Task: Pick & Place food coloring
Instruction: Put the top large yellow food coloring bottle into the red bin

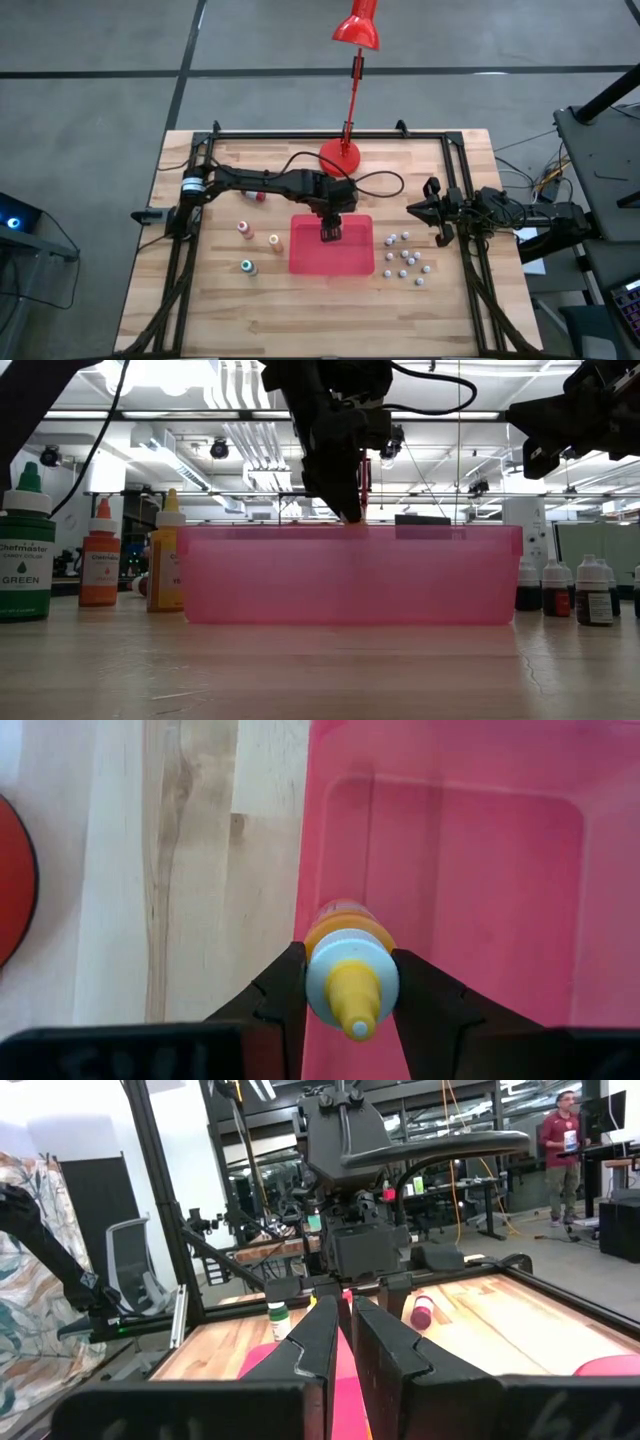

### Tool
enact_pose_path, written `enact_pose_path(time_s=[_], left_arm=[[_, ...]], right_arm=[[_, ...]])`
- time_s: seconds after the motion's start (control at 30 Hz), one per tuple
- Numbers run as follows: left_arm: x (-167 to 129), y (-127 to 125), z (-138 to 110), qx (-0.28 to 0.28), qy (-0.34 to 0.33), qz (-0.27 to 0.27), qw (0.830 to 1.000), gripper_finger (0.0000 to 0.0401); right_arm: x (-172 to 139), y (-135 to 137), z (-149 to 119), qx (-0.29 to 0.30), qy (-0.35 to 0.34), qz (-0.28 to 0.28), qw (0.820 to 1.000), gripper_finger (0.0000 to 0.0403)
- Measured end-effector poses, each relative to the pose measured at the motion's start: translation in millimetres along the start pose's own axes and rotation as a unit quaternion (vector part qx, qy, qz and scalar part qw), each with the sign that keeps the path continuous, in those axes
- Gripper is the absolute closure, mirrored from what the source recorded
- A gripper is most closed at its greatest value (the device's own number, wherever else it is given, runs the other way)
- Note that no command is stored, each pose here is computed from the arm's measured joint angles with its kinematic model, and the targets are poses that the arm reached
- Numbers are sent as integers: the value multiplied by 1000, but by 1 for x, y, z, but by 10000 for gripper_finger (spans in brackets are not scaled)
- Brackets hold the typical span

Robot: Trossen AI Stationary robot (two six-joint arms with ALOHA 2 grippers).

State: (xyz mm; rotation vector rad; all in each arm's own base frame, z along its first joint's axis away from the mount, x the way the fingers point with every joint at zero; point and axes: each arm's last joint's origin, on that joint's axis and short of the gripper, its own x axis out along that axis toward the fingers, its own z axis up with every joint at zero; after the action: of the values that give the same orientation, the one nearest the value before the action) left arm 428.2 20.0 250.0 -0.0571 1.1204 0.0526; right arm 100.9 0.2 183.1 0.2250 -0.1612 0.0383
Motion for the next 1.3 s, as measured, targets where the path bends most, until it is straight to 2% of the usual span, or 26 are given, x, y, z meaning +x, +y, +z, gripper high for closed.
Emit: enact_pose_path(time_s=[1.3], left_arm=[[0, 0, 0, -4, 0, -2, 1000, 287]], right_arm=[[0, 0, 0, -1, 0, 0, 1000, 374]])
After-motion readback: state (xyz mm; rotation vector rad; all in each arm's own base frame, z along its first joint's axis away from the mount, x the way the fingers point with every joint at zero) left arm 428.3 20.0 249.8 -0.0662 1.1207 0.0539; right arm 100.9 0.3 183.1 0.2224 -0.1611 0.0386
